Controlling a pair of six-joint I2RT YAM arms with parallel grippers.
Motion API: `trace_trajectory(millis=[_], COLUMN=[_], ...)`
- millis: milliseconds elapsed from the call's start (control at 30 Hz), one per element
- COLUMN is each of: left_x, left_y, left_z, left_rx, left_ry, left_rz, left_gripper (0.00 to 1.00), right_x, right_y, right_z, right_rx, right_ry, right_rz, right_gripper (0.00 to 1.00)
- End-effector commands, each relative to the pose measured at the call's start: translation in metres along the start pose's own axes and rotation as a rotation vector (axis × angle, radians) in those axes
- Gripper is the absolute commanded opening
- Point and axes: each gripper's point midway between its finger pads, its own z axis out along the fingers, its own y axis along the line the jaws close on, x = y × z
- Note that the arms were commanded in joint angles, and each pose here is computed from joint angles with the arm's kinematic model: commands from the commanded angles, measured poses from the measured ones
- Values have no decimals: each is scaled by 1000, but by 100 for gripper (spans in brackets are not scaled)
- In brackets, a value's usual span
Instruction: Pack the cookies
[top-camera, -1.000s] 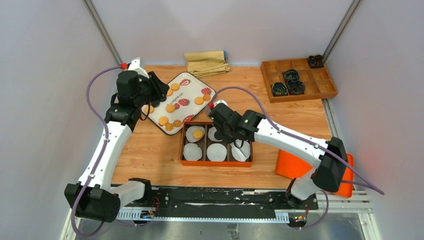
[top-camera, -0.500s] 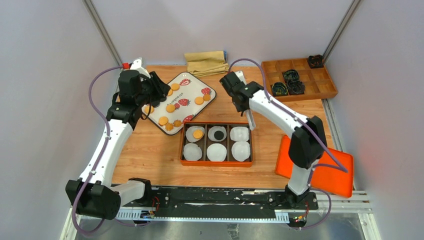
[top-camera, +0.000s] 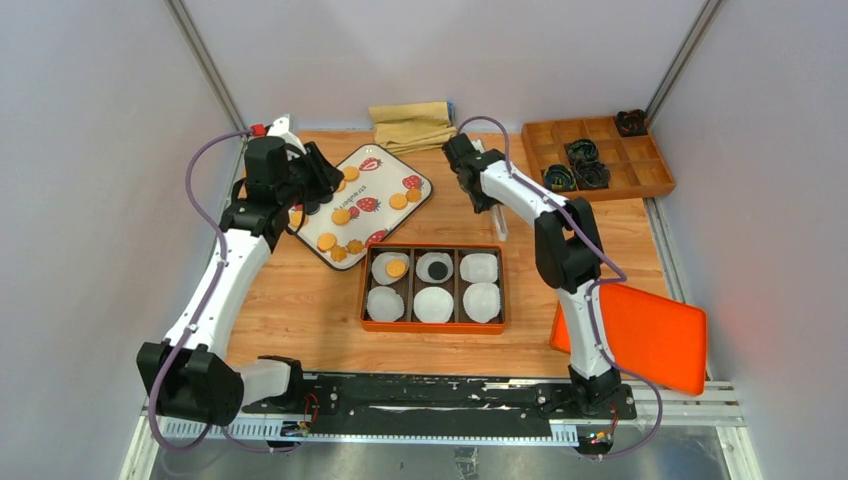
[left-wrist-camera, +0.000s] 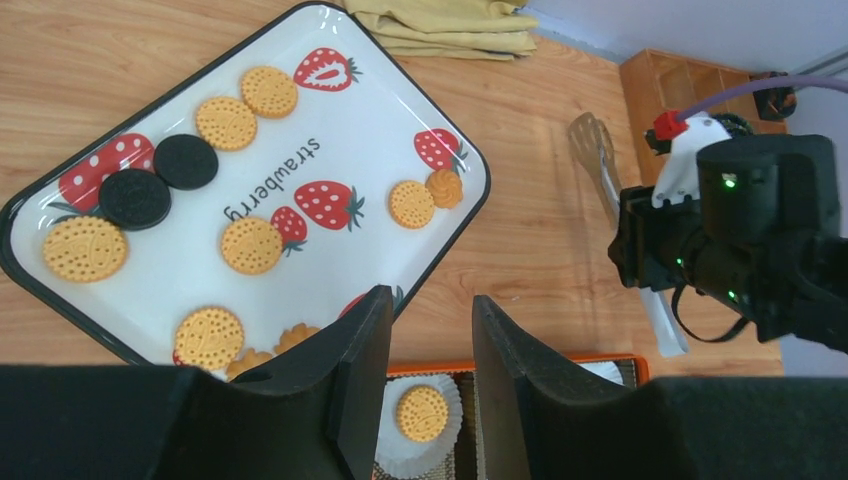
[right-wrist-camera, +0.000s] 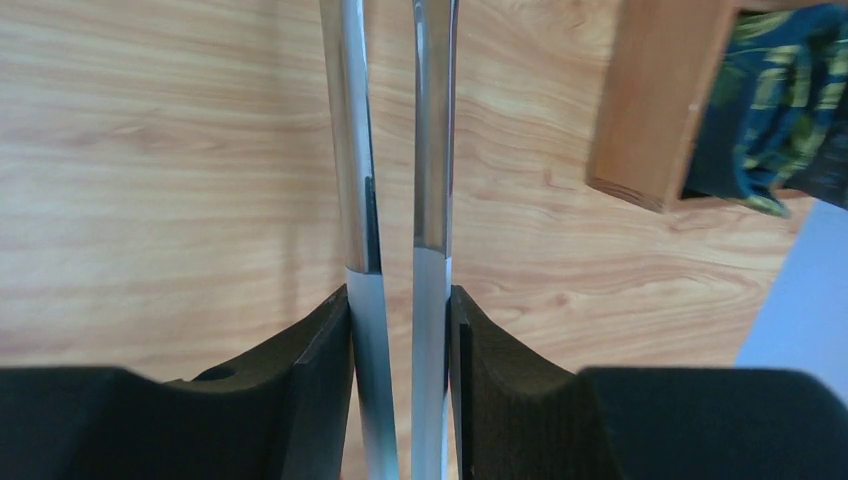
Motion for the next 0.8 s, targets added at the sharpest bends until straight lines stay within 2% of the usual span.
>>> trace_trajectory(millis=[0, 133, 200, 333, 400, 500, 767], left_x=[-6, -4, -3, -2, 0, 2, 3], left_y=[-6, -6, -5, -4, -3, -4, -6], left_z=[8, 13, 15, 17, 19, 22, 23], left_rx=[26, 25, 22, 21, 21, 27, 38], left_ry=[-13, 0, 5, 11, 19, 30, 34], left_rz=[12, 10, 12, 14, 14, 11, 13], left_gripper=[41, 40, 40, 40, 40, 39, 39], right_x=[3, 0, 1, 9, 12, 19, 29], right_y=[-7, 6, 12, 20, 25, 30, 28], right_z=[40, 57, 60, 66, 67, 70, 82], right_rx=[-82, -260, -341, -445, -495, -537, -474], right_ry=[53, 75, 83, 110, 123, 138, 146], right_rz=[66, 177, 219, 271, 289, 324, 354], right_gripper=[40, 41, 45, 69, 77, 84, 85])
